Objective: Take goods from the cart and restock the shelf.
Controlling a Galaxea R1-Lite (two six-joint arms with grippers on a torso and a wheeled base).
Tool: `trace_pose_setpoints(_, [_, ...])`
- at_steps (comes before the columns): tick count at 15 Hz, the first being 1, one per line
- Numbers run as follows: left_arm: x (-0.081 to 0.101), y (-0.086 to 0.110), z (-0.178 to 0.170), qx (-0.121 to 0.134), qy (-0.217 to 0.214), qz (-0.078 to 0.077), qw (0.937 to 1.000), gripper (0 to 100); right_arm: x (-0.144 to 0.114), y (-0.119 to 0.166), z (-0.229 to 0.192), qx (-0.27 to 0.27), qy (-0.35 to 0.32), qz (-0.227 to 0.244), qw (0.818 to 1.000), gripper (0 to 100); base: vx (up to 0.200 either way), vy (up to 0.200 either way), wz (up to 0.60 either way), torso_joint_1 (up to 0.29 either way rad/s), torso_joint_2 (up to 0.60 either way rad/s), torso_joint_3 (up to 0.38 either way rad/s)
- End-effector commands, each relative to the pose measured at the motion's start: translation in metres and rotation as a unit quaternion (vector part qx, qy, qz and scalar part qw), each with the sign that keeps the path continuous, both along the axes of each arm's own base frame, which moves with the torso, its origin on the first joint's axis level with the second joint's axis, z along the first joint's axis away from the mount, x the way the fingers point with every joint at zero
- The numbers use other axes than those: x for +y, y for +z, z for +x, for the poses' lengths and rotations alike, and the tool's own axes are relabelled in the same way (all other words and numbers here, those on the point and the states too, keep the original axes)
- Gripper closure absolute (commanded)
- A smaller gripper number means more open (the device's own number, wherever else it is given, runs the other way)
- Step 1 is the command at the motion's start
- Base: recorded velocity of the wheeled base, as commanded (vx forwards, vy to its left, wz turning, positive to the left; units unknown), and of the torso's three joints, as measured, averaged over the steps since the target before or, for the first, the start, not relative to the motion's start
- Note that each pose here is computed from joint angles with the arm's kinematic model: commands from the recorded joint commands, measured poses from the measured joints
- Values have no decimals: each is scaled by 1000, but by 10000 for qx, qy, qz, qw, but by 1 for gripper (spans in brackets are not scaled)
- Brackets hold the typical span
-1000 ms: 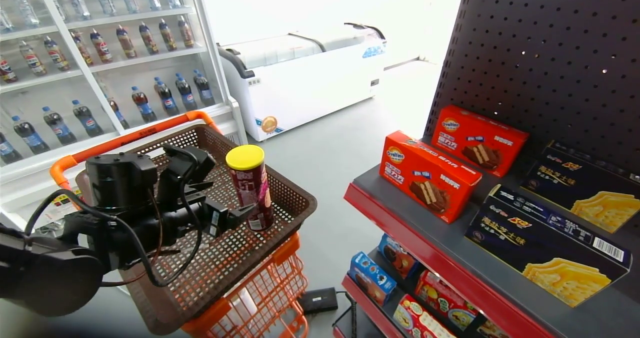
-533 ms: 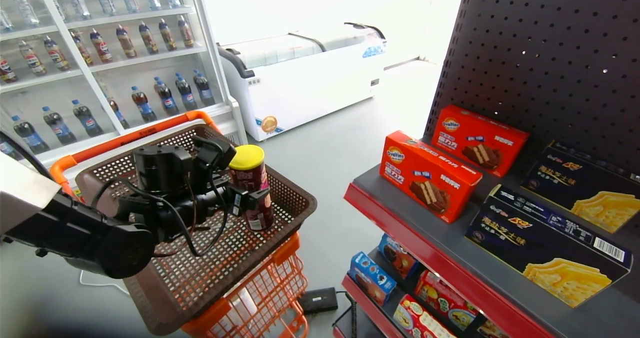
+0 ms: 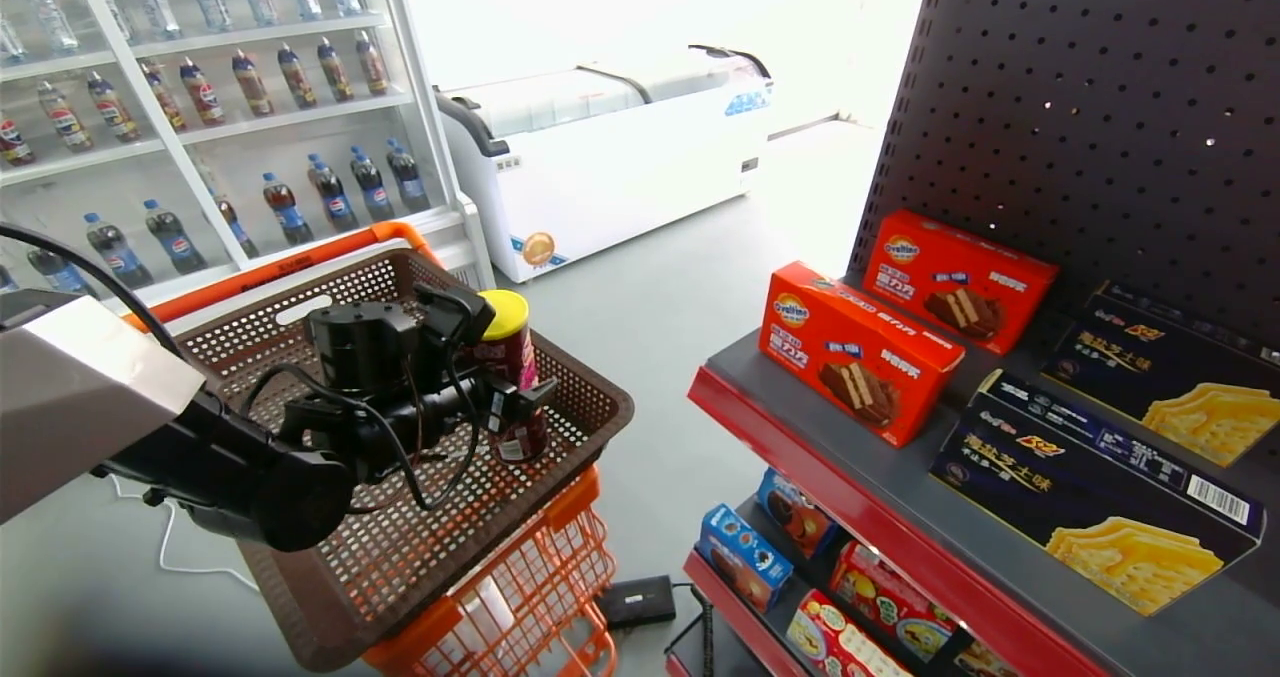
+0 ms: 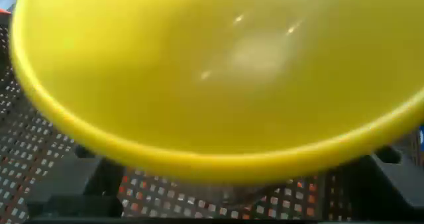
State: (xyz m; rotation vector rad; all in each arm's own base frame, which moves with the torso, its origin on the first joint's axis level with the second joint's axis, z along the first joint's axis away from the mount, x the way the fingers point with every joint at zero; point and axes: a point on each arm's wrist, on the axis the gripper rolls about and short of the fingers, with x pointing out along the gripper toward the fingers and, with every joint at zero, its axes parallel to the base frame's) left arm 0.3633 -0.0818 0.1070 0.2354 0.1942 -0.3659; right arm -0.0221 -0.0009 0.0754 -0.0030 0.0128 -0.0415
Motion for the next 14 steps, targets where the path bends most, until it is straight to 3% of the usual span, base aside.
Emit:
trace_pose_setpoints(1, [-1,-6,4,43,-9,16,10000,0,0,0,0,5,0,-2,10000,0,0,0,0,0,0,0])
trace_pose_setpoints(2, [-2,-7,6,5,-9,8,10000,0,0,0,0,5,0,-2,10000,0,0,0,0,0,0,0])
trace_pose_setpoints(3, [-3,-6,9,-40,-29,19,10000,100,0,0,0,5,0,-2,10000,0,0,0,0,0,0,0])
trace_pose_setpoints(7, [-5,-4,8,118,6,105,9999,100,0,0,0,5,0,-2,10000,0,0,0,0,0,0,0])
trace_pose_setpoints(10, [-4,21,7,-179,9,242,9995,100,0,0,0,5,0,-2,10000,0,0,0,0,0,0,0])
trace_pose_setpoints(13, [-14,52,5,-504,-62,-99,9987,100,0,0,0,5,0,-2,10000,0,0,0,0,0,0,0])
trace_pose_setpoints(14, [-16,66,-7,-382,-169,-40,9991,100,0,0,0,5,-7,-2,10000,0,0,0,0,0,0,0])
